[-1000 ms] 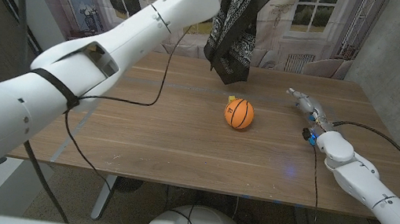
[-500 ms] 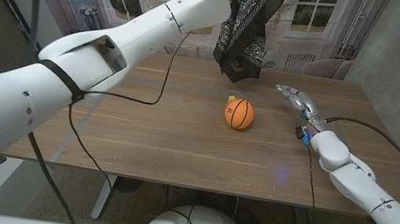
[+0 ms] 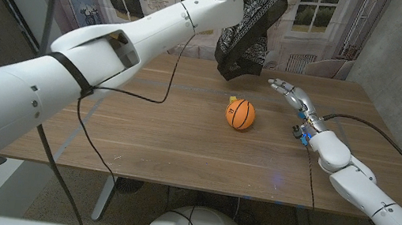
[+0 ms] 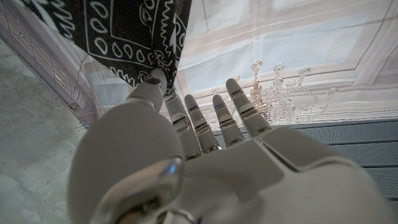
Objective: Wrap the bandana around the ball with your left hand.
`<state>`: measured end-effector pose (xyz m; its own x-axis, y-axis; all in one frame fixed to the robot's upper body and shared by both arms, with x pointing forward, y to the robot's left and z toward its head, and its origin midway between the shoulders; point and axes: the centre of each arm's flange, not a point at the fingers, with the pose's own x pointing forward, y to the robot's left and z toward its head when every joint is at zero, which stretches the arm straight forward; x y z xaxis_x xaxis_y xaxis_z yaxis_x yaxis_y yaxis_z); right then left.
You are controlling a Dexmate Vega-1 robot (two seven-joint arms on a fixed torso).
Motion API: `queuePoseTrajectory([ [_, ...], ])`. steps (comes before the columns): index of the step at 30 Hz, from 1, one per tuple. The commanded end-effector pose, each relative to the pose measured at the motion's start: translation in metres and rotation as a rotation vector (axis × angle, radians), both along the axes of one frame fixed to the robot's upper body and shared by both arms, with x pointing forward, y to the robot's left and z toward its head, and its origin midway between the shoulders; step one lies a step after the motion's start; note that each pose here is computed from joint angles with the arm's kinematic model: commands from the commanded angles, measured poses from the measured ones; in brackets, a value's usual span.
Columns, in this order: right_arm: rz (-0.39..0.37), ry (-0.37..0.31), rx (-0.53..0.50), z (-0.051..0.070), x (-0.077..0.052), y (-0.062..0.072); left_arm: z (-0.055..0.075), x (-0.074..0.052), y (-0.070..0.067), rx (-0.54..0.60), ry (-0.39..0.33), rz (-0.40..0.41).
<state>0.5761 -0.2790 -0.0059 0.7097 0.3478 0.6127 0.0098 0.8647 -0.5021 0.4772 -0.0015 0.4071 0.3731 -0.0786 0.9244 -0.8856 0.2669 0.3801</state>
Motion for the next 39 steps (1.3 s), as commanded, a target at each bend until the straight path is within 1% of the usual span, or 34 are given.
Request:
queuePoseTrajectory([
  [1,0.05,0.016,-0.078,0.007,-0.001,0.022,0.007,0.001,-0.02,0.018,0.009,0.024],
  [7,0.074,0.016,-0.108,0.01,-0.001,0.03,0.011,-0.001,-0.031,0.033,0.001,0.027],
  [12,0.065,0.021,-0.141,0.013,0.002,0.038,0.015,-0.003,-0.042,0.047,0.0,0.012],
  [14,0.053,0.032,-0.153,0.014,0.005,0.04,0.016,-0.004,-0.046,0.056,-0.005,0.009],
  [20,0.06,0.09,-0.167,0.016,0.019,0.045,0.018,-0.011,-0.056,0.077,-0.009,-0.003],
  [29,0.053,0.154,-0.19,0.016,0.037,0.051,0.02,-0.021,-0.061,0.078,-0.006,-0.036],
  [34,0.052,0.185,-0.194,0.017,0.046,0.054,0.021,-0.023,-0.06,0.071,0.025,-0.09],
  [39,0.037,0.21,-0.2,0.017,0.055,0.054,0.019,-0.027,-0.06,0.077,0.027,-0.096],
])
